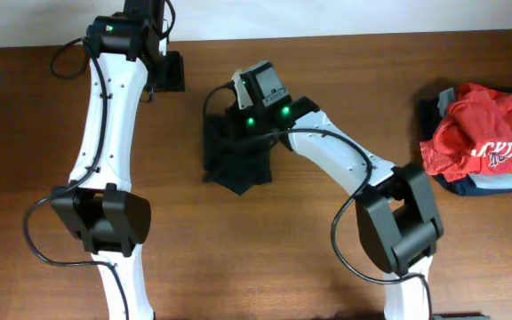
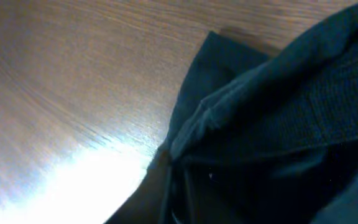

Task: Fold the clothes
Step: 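Open the right gripper and lift it off the folded shirt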

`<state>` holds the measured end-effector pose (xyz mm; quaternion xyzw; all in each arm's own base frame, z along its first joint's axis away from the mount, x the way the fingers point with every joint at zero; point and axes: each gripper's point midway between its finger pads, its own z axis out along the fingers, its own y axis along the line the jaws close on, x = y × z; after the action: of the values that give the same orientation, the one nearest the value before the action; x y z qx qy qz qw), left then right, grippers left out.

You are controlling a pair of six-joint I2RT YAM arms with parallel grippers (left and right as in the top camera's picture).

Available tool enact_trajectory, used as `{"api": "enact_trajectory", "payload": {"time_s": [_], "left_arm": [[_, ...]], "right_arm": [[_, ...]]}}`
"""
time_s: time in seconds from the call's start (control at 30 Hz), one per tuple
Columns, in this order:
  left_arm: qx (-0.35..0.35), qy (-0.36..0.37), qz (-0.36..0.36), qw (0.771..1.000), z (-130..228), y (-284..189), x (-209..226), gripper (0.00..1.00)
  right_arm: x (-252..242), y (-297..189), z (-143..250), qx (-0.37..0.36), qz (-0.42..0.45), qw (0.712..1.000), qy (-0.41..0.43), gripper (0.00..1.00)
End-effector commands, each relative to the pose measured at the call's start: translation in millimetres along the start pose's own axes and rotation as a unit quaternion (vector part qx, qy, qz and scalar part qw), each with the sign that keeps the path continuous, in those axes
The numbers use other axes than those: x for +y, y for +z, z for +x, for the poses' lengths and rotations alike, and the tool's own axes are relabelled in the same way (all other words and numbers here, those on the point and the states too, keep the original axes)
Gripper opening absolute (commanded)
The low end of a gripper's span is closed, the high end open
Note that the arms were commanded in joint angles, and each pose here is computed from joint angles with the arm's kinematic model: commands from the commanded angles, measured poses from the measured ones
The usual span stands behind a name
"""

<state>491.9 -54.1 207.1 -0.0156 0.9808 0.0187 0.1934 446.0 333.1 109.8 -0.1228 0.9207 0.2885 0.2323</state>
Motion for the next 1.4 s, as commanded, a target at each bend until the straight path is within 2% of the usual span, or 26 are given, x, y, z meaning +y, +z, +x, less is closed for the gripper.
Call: {"api": "enact_trajectory", "payload": {"time_s": [0.0, 0.07, 0.13, 0.17, 0.4, 0.6, 0.73, 0.93, 1.03, 1.17, 1.37], "left_arm": [[-0.012, 0.007, 0.004, 1.000, -4.5, -6.6, -1.2, 0.63], [-0.012, 0.007, 0.004, 1.000, -4.6, -6.6, -1.1, 0.63], [-0.012, 0.007, 0.003, 1.000, -4.7, -6.4, -1.0, 0.63], [-0.012, 0.007, 0.003, 1.000, -4.7, -6.4, -1.0, 0.63], [-0.015, 0.007, 0.004, 1.000, -6.3, -6.5, -1.2, 0.63], [-0.019, 0.007, 0.004, 1.000, -8.2, -6.6, -1.5, 0.63], [-0.022, 0.006, 0.004, 1.000, -10.0, -6.5, -0.8, 0.65], [-0.031, 0.004, 0.006, 0.999, -14.4, -6.7, -1.1, 0.68], [-0.033, 0.004, 0.006, 0.999, -15.3, -6.8, -1.2, 0.68], [-0.033, 0.004, 0.006, 0.999, -15.3, -6.8, -1.3, 0.68], [-0.033, 0.004, 0.006, 0.999, -15.2, -6.8, -1.3, 0.68]], "right_arm": [[26.2, 13.6, 6.9, 0.003, -0.020, 0.999, -0.029, 0.33], [38.2, 16.1, 12.8, 0.009, -0.032, 0.998, -0.055, 0.42], [48.4, 16.2, 19.3, 0.016, -0.038, 0.996, -0.074, 0.56], [49.3, 14.9, 19.8, 0.018, -0.037, 0.996, -0.075, 0.59], [29.6, -31.2, 0.6, 0.036, -0.001, 0.997, -0.064, 0.70], [-34.0, -85.2, -13.8, 0.064, 0.119, 0.991, -0.011, 0.77], [-57.3, -97.0, 6.8, 0.108, 0.153, 0.982, 0.020, 0.77], [-59.7, -84.0, 40.4, 0.155, 0.152, 0.975, 0.042, 0.75], [-52.1, -72.5, 53.8, 0.169, 0.129, 0.976, 0.041, 0.68], [-39.3, -64.7, 57.4, 0.170, 0.110, 0.979, 0.032, 0.51], [-30.4, -60.3, 60.4, 0.172, 0.106, 0.979, 0.022, 0.49]]}}
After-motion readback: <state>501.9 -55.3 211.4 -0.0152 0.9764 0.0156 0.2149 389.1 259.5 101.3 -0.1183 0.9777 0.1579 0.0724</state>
